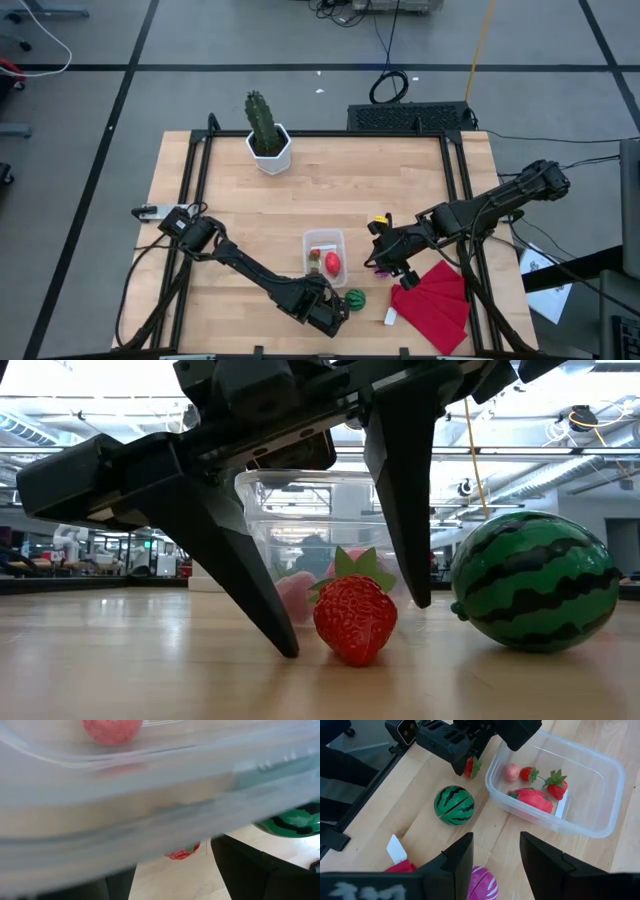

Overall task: Pick and placing Produce into tupperware
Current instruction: Put the strawberry into the transparent white bin

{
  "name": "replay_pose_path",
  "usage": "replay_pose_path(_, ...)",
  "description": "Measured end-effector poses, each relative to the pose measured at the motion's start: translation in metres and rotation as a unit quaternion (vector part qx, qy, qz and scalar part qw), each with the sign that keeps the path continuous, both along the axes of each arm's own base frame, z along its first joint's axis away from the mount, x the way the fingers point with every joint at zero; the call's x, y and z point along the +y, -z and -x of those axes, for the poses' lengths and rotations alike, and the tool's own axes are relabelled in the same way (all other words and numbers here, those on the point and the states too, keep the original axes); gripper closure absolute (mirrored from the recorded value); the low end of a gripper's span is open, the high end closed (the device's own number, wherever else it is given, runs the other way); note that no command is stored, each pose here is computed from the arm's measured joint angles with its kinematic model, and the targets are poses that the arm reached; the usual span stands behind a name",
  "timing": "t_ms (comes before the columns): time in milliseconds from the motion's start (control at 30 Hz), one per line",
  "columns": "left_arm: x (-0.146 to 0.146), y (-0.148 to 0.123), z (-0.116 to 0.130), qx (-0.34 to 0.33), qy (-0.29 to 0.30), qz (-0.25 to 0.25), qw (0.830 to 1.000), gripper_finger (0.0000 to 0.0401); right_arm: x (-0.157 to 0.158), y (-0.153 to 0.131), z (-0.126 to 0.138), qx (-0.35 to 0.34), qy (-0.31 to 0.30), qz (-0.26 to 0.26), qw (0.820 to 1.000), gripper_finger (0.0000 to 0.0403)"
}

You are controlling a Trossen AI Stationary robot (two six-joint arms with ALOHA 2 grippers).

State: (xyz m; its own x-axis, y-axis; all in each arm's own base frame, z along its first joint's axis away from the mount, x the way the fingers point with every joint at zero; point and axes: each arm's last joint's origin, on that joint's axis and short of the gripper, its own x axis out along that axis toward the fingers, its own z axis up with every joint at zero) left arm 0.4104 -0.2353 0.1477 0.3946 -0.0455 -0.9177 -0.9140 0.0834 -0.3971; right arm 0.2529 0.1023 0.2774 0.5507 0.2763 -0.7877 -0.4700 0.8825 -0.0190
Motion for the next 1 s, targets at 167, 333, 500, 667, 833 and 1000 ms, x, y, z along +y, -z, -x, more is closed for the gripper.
replay_pose_path(167, 0.0, 0.001, 0.0, 0.001, 0.003, -0.001, 1.0, 0.0187, 0.0, 0.0, 0.0, 0.0, 0.0, 0.0, 1.0, 0.025)
replay_pose_path(333, -0.001, 0.001, 0.0, -0.002, 0.006, -0.001, 1.0, 0.0242, 0.0, 0.0, 0.0, 0.0, 0.0, 0.0, 1.0, 0.025)
replay_pose_path(500, -0.001, 0.001, -0.001, -0.005, 0.006, 0.0, 1.0, 0.0273, 0.0, 0.0, 0.0, 0.0, 0.0, 0.0, 1.0, 0.025)
replay_pose_path(667, -0.003, 0.001, 0.0, -0.01, 0.0, -0.003, 1.0, 0.0278, 0.0, 0.0, 0.0, 0.001, 0.0, 0.0, 1.0, 0.025)
replay_pose_path(833, -0.008, 0.001, 0.002, -0.011, -0.011, 0.001, 1.0, 0.0279, 0.0, 0.0, 0.0, 0.001, 0.0, 0.0, 1.0, 0.025)
replay_pose_path(1000, -0.016, 0.001, 0.007, -0.01, -0.018, 0.009, 1.0, 0.0279, 0.0, 0.0, 0.0, 0.001, 0.0, 0.0, 1.0, 0.025)
